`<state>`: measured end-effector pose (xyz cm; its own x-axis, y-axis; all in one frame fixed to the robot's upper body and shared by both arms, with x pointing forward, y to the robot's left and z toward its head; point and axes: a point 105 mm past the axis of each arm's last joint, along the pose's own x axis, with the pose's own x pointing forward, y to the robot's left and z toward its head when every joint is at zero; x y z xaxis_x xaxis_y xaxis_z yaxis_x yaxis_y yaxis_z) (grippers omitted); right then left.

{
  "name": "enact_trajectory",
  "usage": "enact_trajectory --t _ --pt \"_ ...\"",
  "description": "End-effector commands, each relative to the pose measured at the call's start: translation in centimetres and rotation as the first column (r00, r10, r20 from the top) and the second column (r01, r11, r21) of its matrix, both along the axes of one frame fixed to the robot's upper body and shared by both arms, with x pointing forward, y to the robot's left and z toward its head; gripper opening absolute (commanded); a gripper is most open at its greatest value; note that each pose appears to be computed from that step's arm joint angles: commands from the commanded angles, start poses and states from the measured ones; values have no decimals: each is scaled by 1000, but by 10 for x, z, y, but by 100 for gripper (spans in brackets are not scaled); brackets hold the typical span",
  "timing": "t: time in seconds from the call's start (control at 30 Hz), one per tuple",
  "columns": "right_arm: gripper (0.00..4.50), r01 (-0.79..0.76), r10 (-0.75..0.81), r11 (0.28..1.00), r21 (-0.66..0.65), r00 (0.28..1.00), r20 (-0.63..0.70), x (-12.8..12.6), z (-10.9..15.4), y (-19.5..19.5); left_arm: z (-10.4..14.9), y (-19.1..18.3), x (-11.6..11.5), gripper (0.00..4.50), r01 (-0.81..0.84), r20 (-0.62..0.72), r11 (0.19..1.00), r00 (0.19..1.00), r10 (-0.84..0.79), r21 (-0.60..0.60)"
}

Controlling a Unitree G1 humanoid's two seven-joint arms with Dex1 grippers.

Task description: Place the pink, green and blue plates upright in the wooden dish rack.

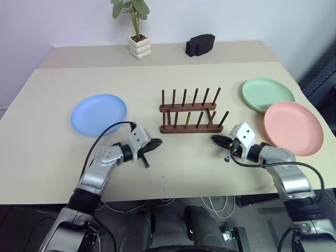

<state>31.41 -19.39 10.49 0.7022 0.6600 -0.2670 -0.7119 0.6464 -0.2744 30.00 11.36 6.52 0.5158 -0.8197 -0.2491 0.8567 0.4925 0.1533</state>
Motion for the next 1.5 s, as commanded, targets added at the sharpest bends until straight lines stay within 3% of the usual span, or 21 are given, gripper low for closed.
enact_trajectory --t 0.03,0.1,0.33,0.57,0.83,1.03,1.13,1.37,1.5 --pt "24 30 -29 999 -17 998 53 -5 30 -18 -14 29 -27 16 -6 -100 999 995 10 42" --pt "83 58 -56 997 -45 997 45 -9 37 -31 -14 46 -38 14 -33 -123 998 992 39 51" --pt "418 237 -222 959 -154 969 106 -6 65 -84 -13 97 -59 14 -157 -135 983 976 169 100" --pt "418 377 -373 905 -200 926 59 -5 55 -124 21 123 -49 14 -240 -35 969 970 242 55" --pt "418 448 -464 859 -248 886 -7 -7 24 -129 66 59 -44 14 18 42 999 999 -16 -44" --pt "418 502 -526 820 -275 851 -17 -8 13 -135 81 21 -46 14 164 77 984 984 -159 -68" --pt "333 506 -529 817 -278 848 -11 -9 12 -133 81 10 -47 14 199 81 978 978 -193 -68" --pt "3 511 -533 813 -280 846 -3 -15 12 -130 74 1 -44 14 200 73 976 978 -194 -83" --pt "3 501 -519 818 -284 855 14 -21 19 -127 71 0 -42 14 199 65 976 979 -194 -89"
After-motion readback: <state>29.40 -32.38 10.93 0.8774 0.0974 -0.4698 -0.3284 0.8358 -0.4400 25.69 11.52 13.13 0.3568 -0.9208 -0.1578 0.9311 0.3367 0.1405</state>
